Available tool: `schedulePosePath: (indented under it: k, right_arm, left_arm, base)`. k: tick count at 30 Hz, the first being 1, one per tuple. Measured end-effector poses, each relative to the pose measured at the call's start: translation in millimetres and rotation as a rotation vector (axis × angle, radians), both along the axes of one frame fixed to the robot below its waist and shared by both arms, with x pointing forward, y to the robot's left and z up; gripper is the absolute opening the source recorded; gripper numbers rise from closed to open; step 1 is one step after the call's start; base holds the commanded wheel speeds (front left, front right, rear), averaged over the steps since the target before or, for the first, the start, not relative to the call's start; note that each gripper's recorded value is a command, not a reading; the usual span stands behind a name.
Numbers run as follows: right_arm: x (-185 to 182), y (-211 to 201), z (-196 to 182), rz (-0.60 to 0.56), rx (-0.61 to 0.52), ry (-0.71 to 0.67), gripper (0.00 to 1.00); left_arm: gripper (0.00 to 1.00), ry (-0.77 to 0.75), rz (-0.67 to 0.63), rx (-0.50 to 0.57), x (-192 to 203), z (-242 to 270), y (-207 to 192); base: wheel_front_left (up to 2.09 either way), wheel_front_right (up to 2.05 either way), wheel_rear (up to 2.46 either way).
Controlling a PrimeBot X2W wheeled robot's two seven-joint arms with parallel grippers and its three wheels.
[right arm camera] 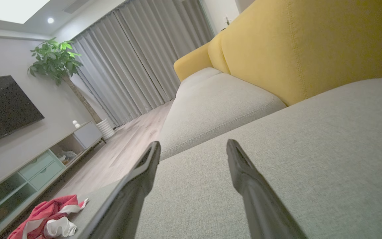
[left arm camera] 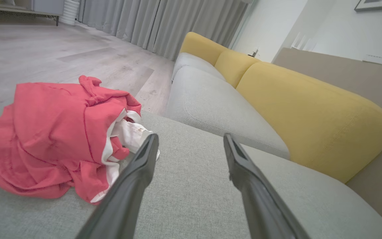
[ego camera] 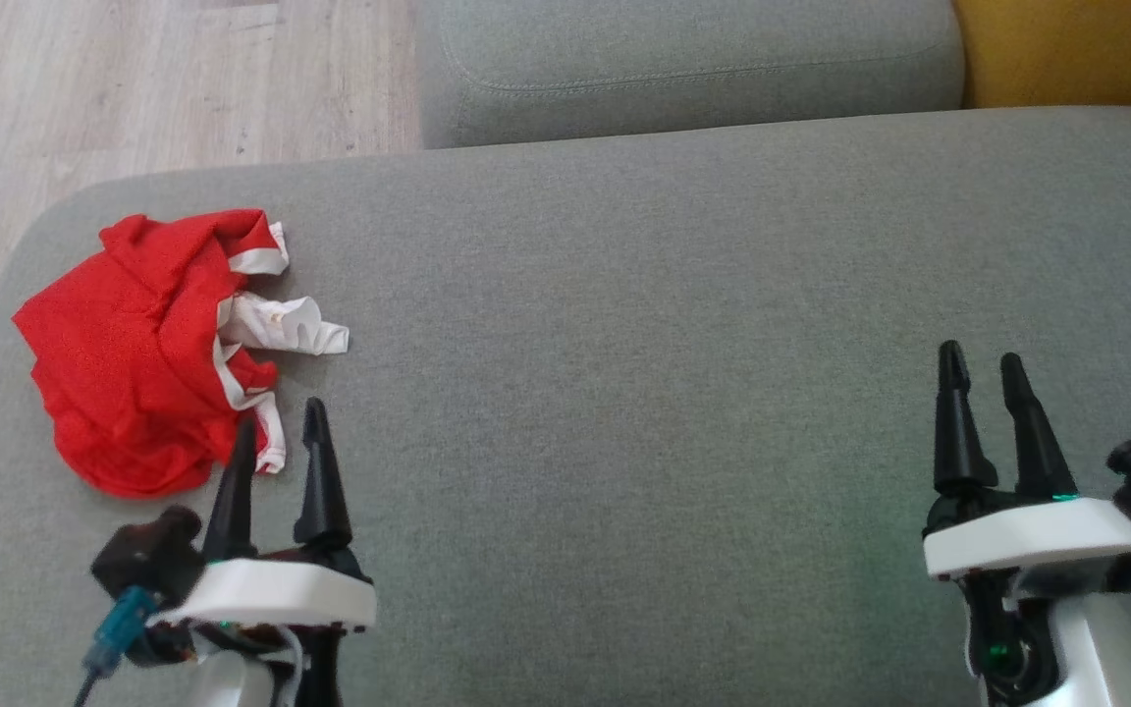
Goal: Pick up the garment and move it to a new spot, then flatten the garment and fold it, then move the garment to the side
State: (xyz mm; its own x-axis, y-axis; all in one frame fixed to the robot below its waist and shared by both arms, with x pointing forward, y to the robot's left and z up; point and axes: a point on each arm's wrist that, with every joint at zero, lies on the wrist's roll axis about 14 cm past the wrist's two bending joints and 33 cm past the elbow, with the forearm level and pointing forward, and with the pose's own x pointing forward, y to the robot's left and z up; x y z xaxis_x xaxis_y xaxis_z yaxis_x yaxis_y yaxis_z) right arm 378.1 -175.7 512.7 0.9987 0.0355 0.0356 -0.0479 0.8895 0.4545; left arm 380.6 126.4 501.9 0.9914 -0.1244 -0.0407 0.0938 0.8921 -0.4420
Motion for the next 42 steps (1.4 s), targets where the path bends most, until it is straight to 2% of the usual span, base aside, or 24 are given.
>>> schedulePosePath:
  k: [3, 6, 31, 35, 42]
  right_arm:
    - [0, 2, 1, 0.005, -0.031, -0.006, 1.00]
    - [-1, 7, 2, 0.020, -0.095, -0.017, 1.00]
    - [-5, 29, 18, 0.084, -0.470, -0.128, 1.00]
    - [-5, 34, 20, 0.099, -0.496, -0.144, 1.00]
    - [-5, 32, 15, 0.091, -0.432, -0.136, 1.00]
  left_arm:
    - [1.00, -0.006, -0.007, 0.037, 0, 0, -3]
    - [1.00, -0.026, -0.028, 0.129, 1, 1, -8]
    - [1.00, -0.206, -0.137, 0.523, -4, 12, -44]
    - [1.00, -0.238, -0.133, 0.528, -3, 19, -47]
    - [1.00, -0.255, -0.079, 0.402, 2, 35, -43]
  base:
    - [0.00, 0.00, 0.00]
    - [0.00, 0.00, 0.00]
    - [0.00, 0.00, 0.00]
    - [0.00, 0.00, 0.00]
    - [0.00, 0.00, 0.00]
